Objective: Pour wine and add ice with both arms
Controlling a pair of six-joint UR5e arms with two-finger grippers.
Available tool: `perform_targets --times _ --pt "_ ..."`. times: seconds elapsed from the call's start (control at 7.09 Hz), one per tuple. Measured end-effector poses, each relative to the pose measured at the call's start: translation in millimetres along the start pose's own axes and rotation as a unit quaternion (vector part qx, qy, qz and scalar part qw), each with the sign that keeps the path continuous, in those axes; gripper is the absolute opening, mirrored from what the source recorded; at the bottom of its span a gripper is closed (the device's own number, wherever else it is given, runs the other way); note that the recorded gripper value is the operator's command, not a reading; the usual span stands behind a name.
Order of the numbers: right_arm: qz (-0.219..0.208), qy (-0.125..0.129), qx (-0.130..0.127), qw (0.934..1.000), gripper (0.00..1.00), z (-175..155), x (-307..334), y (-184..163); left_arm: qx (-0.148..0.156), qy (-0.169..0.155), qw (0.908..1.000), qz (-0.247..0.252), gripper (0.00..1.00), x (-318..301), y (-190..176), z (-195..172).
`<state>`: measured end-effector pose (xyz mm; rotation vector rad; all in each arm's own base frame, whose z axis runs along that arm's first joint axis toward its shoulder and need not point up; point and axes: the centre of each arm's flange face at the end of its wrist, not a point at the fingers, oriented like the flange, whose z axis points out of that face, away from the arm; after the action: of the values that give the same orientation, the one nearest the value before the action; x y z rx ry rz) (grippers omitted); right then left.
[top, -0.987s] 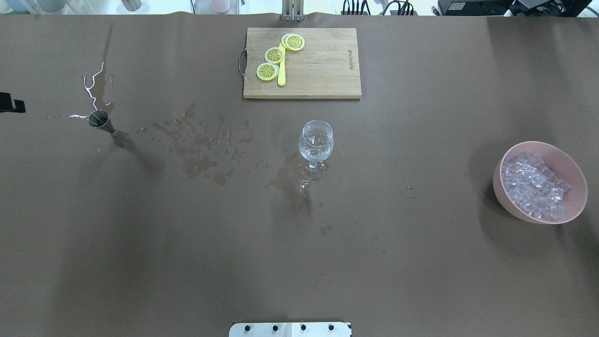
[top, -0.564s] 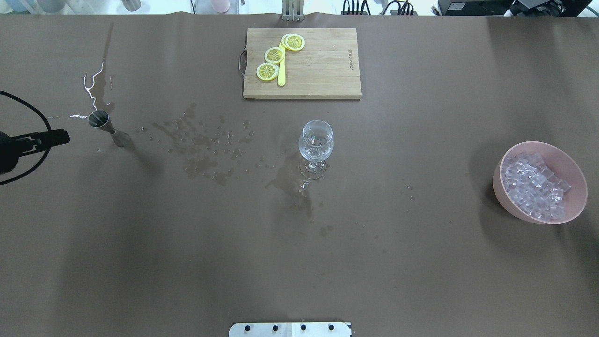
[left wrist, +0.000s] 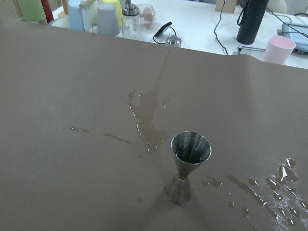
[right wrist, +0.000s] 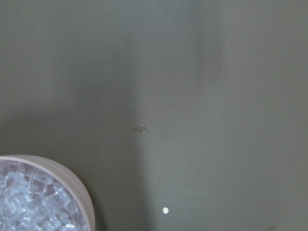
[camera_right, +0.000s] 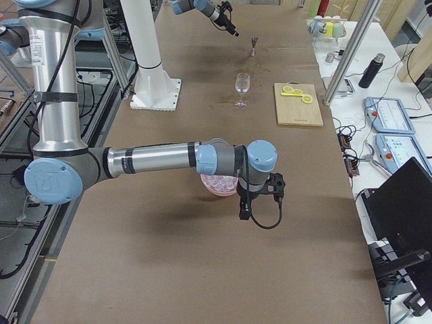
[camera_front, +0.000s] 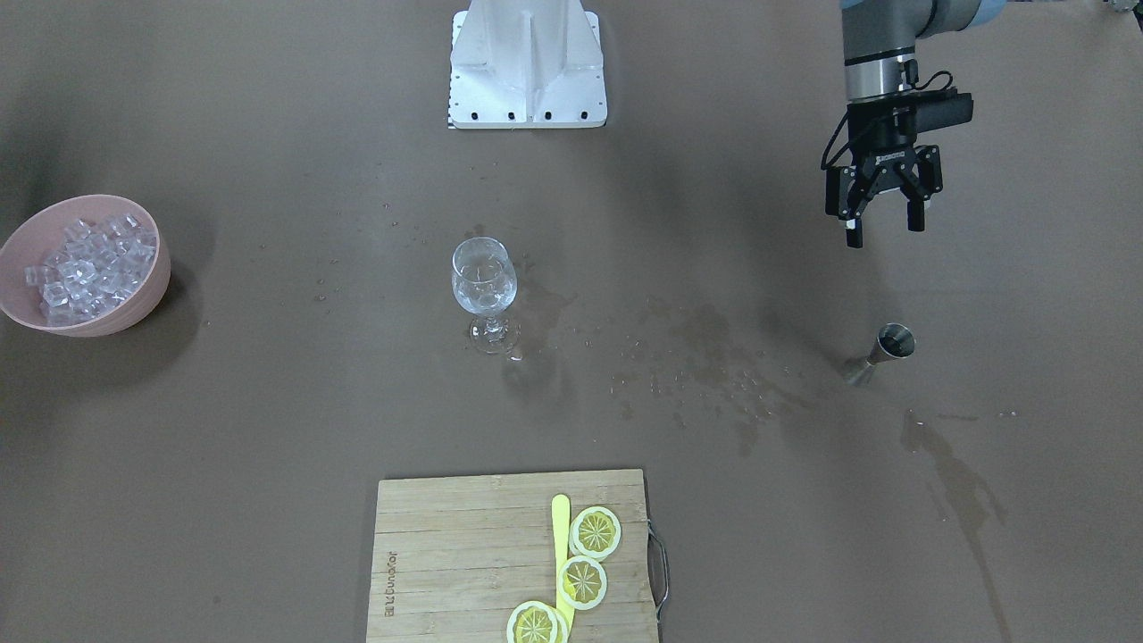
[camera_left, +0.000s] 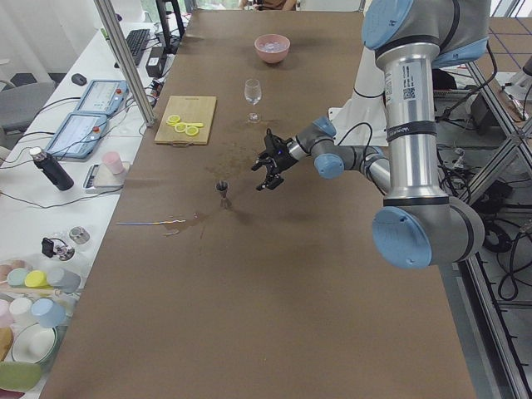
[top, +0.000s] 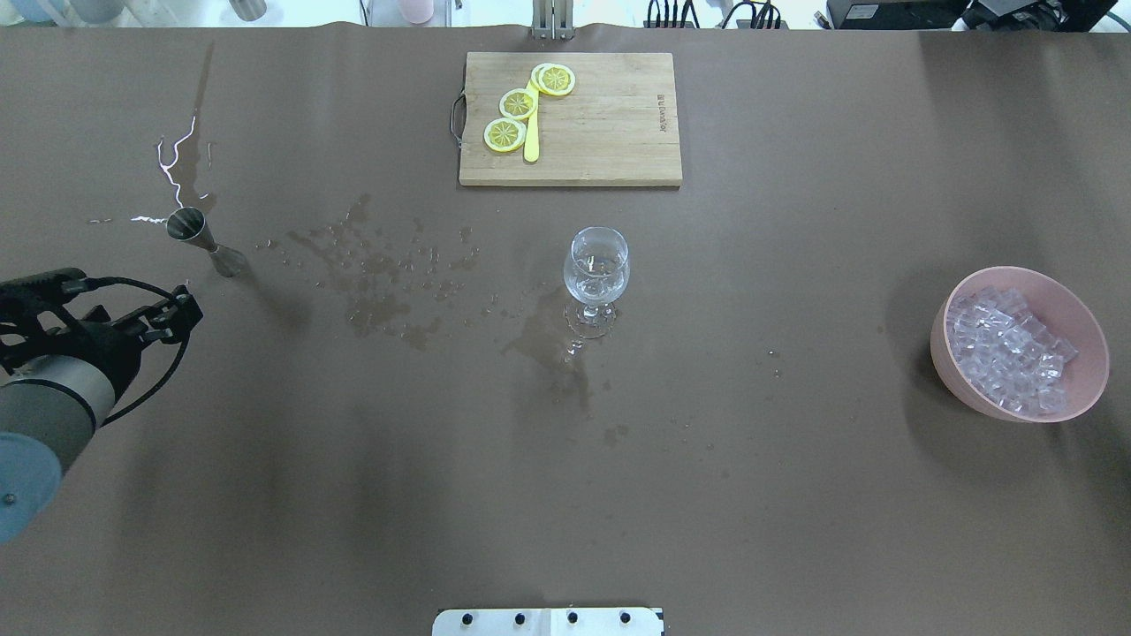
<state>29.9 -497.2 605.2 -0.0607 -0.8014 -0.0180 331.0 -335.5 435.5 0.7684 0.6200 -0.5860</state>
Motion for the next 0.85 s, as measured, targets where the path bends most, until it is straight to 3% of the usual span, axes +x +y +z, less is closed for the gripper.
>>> perform_targets --times 0.28,0.85 --pt "-0.003 -0.001 -0.005 1.0000 1.00 5.1 -2.2 -3.2 0.045 -0.009 0.9988 0.015 0.97 22.2 29.2 33.5" --pt "-0.016 0.000 0.004 0.9999 1.00 6.3 -1.9 -4.3 0.079 -0.032 0.9958 0.035 0.97 30.2 58.1 75.0"
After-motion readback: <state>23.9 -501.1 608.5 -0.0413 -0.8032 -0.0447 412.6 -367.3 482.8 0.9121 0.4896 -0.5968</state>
